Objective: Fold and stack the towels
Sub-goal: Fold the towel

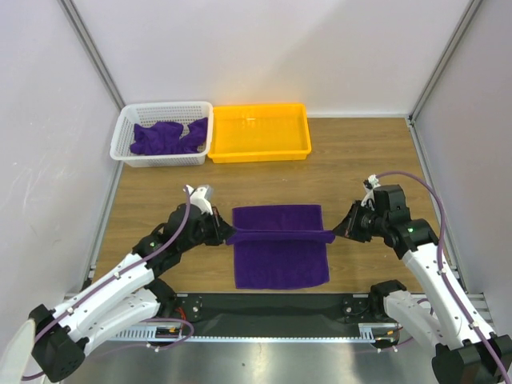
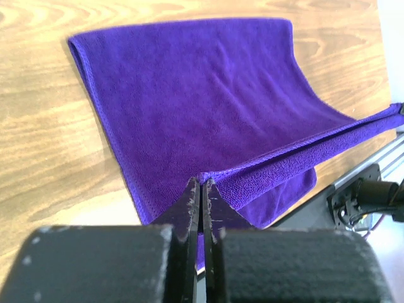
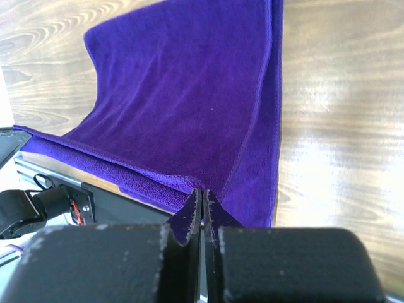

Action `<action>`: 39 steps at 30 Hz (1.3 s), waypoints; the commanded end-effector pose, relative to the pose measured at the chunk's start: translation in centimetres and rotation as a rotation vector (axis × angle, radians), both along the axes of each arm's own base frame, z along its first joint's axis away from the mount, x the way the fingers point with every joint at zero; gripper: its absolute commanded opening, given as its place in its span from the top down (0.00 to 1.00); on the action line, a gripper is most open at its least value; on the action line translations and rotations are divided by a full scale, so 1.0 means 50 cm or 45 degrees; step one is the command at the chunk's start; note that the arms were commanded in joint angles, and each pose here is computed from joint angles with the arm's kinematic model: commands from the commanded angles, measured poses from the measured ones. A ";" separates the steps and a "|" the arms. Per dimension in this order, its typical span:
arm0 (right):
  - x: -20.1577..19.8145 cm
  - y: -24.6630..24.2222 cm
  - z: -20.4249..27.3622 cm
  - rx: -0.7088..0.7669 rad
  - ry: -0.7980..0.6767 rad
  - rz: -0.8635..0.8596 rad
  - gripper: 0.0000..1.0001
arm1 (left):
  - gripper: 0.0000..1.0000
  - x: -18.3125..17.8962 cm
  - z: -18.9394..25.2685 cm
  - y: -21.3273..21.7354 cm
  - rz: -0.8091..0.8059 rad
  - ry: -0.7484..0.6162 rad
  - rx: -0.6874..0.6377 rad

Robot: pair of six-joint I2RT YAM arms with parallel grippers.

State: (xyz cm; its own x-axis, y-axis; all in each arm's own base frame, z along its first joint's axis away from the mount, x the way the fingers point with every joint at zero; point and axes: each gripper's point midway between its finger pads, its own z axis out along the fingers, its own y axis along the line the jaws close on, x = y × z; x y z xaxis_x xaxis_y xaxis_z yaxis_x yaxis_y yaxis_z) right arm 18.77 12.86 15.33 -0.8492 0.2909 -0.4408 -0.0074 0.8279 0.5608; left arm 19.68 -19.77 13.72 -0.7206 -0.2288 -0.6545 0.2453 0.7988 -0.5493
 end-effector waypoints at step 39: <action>-0.085 -0.028 0.027 -0.035 0.142 -0.054 0.38 | 0.16 -0.055 0.040 0.048 0.016 0.035 0.127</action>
